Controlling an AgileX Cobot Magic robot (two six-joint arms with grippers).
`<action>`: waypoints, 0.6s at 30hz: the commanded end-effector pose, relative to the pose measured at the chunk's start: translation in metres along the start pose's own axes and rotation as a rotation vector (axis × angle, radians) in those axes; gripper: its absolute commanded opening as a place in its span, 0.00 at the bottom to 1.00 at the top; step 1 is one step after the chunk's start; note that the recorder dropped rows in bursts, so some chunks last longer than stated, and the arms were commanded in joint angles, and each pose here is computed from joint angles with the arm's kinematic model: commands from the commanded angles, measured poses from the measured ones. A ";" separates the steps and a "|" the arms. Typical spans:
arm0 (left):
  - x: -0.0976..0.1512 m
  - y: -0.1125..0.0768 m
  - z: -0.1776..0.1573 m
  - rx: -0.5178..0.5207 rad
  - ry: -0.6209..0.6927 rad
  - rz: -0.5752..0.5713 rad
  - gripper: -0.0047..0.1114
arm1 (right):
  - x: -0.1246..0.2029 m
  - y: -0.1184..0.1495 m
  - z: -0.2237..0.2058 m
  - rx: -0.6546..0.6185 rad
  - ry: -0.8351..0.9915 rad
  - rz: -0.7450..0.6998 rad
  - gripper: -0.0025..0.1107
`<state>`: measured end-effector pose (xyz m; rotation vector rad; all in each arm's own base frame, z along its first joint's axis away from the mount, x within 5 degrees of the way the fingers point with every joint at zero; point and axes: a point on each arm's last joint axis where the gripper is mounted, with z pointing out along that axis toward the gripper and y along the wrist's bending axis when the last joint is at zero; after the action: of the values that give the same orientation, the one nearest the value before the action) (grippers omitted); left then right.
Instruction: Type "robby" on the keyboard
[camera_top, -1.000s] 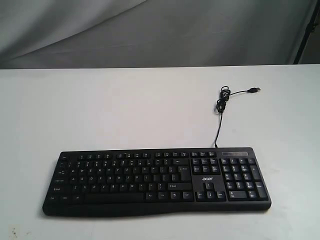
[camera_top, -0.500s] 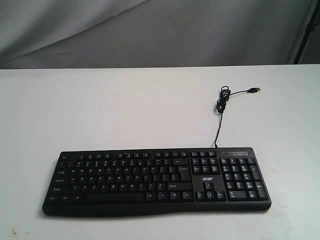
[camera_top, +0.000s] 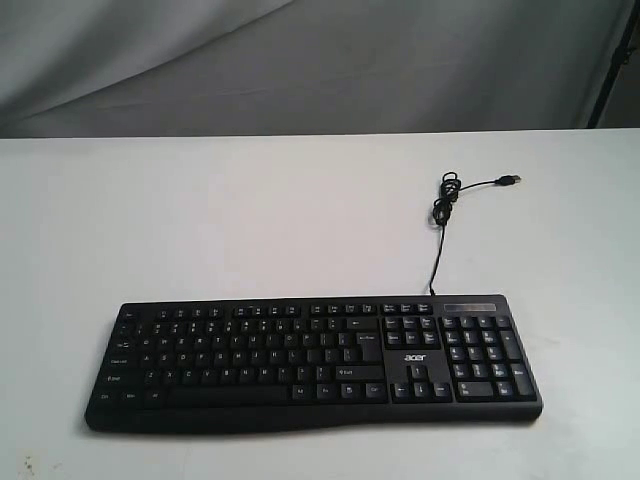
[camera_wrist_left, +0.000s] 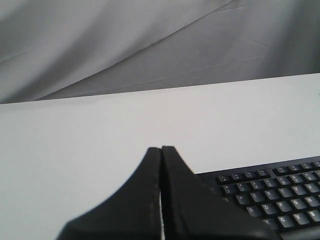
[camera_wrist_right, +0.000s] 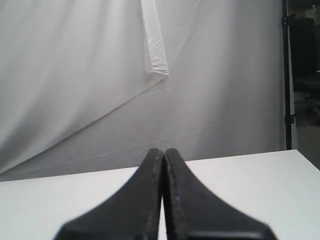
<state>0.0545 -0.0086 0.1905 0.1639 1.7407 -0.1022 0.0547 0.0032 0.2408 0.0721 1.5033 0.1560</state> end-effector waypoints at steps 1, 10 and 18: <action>0.001 0.000 0.000 0.004 -0.005 0.003 0.04 | 0.023 -0.005 0.003 0.019 -0.011 -0.062 0.02; 0.001 0.000 0.000 0.004 -0.005 0.003 0.04 | 0.033 -0.006 -0.001 0.021 0.045 -0.145 0.02; 0.001 0.000 0.000 0.004 -0.005 0.003 0.04 | 0.050 -0.009 -0.003 0.033 0.229 -0.150 0.02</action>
<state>0.0545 -0.0086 0.1905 0.1639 1.7407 -0.1022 0.0563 0.0024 0.1971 -0.0264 1.6714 0.0354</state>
